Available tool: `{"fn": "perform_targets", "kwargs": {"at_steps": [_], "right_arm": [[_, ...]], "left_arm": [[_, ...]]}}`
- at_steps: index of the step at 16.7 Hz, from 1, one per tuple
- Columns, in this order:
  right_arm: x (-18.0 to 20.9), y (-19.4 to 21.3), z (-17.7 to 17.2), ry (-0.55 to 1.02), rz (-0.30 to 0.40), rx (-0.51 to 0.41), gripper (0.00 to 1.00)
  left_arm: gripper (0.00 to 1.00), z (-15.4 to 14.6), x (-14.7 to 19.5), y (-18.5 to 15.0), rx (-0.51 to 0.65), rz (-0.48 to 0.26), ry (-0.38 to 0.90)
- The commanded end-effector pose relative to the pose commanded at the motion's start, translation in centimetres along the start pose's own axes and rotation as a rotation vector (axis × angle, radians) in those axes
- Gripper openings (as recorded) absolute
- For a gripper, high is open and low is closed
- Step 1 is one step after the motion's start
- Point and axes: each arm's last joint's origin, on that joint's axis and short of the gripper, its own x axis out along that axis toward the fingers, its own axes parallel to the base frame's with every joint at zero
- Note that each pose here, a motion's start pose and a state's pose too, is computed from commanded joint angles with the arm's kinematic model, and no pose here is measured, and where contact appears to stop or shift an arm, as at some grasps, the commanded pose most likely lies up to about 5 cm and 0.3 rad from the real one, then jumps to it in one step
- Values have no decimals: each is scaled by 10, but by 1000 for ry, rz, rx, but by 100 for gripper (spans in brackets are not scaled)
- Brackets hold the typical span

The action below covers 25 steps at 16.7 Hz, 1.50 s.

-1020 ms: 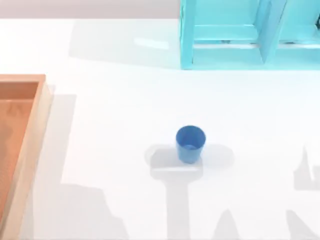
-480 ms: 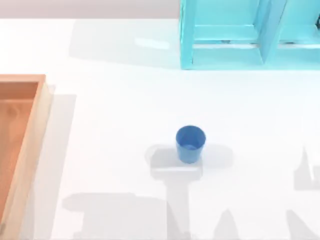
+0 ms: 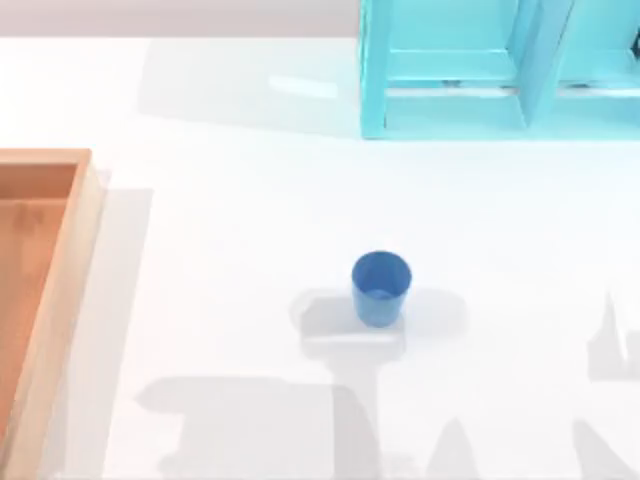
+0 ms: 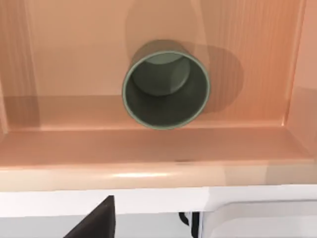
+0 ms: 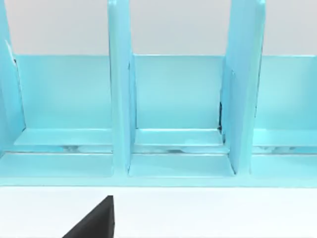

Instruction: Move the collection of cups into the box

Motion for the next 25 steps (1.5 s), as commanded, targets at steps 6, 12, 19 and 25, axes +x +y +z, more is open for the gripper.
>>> {"fn": "perform_targets", "kwargs": {"at_steps": [6, 12, 19, 25], "right_arm": [[0, 0, 0, 0, 0, 0, 100], [0, 0, 0, 0, 0, 0, 100], [0, 0, 0, 0, 0, 0, 100], [0, 0, 0, 0, 0, 0, 100]], "left_arm": [[100, 89, -1, -58, -7, 7, 67], [100, 169, 33, -217, -7, 57, 67], [100, 128, 95, -398, 1, 57, 8], [100, 112, 106, -423, 1, 52, -3]]}}
